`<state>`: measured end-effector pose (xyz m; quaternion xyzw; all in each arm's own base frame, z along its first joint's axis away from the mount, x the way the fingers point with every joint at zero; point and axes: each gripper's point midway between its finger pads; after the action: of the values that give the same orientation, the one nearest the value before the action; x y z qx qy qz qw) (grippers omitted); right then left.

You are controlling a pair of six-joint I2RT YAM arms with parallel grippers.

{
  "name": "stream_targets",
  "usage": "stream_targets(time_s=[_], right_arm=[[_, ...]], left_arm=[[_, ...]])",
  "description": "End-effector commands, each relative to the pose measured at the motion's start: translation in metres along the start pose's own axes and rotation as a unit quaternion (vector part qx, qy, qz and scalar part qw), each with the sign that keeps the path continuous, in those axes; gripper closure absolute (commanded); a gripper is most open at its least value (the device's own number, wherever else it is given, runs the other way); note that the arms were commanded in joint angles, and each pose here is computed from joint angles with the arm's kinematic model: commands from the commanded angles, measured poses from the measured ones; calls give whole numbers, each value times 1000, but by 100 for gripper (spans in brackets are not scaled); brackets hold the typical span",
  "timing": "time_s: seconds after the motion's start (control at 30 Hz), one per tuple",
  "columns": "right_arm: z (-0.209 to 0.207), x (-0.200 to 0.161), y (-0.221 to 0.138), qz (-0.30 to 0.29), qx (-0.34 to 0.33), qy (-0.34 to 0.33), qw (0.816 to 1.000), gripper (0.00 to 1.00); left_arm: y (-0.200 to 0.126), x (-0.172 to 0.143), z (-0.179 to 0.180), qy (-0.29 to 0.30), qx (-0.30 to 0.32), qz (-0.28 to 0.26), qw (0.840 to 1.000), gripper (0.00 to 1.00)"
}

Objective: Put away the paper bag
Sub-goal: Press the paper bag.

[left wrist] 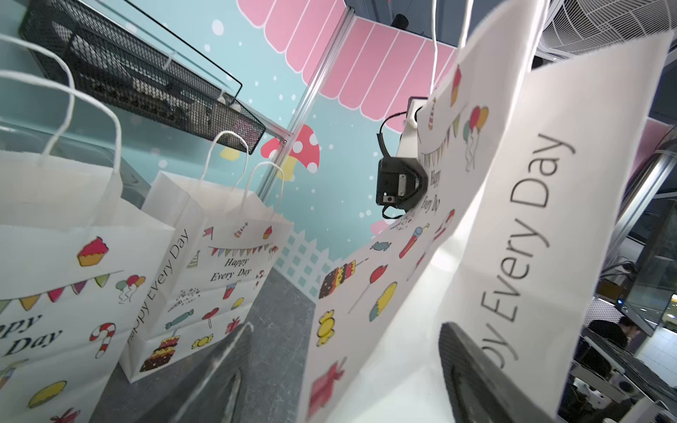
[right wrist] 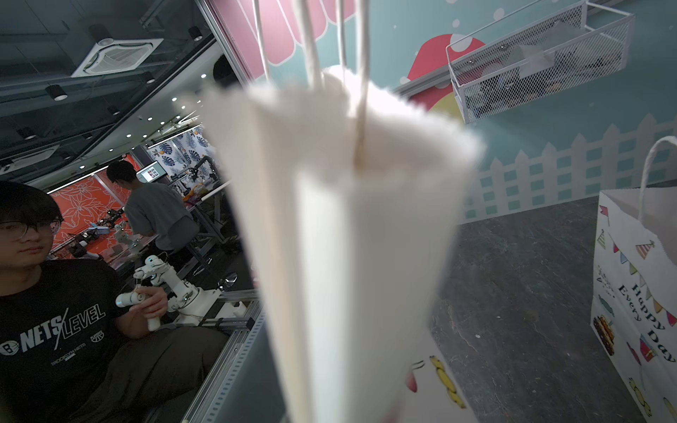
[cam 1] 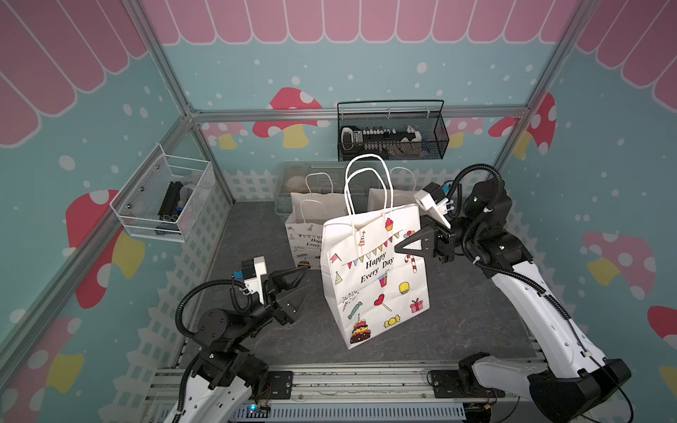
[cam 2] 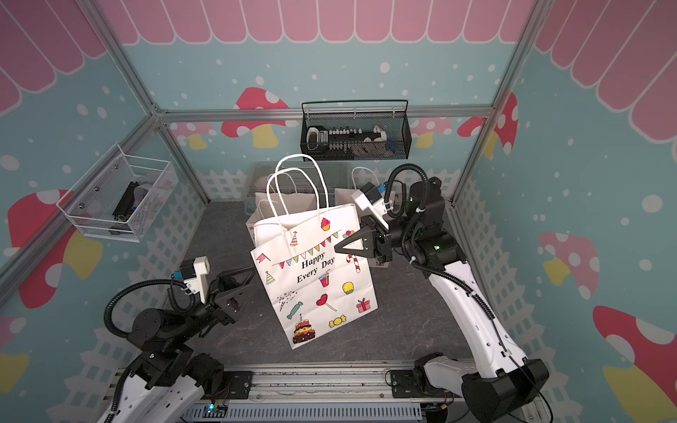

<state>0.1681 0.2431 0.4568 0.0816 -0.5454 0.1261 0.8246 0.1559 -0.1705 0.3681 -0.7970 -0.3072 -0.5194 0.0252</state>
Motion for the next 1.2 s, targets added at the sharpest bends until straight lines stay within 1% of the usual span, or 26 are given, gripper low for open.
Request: stream_targets(time_s=[0.0,0.13,0.27,0.3,0.37,0.53,0.63,0.7,0.8,0.93,1.03,1.17], right_arm=[[21,6,-2,7,21,-24,999,100],[23,7,-2,4,14,-22,1000,100],[29,7,-2,3,11,-30,999,100],[29,7,-2,2,10,-30,1000,100],[27,7,-2,2,8,-28,1000,100],[20,4,0,1,6,-15,1000,100],[19,3,1,1,5,-13,1000,100],[19,3,1,1,3,-14,1000,100],[21,4,1,-2,-3,-16,1000,100],[15,8,0,-13,-29,-9,999,99],[5,13,-1,-29,-62,1,998,90],[-6,16,-4,-53,-103,5,993,71]], left_arm=[[6,-20,15,-4,24,52,998,19],[12,-24,-5,-16,-35,75,996,19],[19,-38,-8,-7,-40,116,992,19],[21,-40,-8,-7,-44,119,992,19],[27,-42,-15,-6,-62,121,991,19],[49,-59,-34,17,-94,159,983,19],[60,-64,-44,18,-116,172,978,20],[64,-67,-46,15,-121,177,977,27],[64,-67,-45,14,-118,177,977,44],[59,-62,-44,18,-106,167,980,58],[57,-58,-45,13,-100,162,982,68],[59,-56,-44,-5,-94,161,982,83]])
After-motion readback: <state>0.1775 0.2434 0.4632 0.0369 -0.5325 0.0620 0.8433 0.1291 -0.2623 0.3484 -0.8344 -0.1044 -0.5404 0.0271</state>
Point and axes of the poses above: each gripper's point midway between its finger pads, its own y axis out along the fingers, its own z axis along the line the jaws close on, x = y × z, and after that the axes turned 1 degree about -y, right-handed
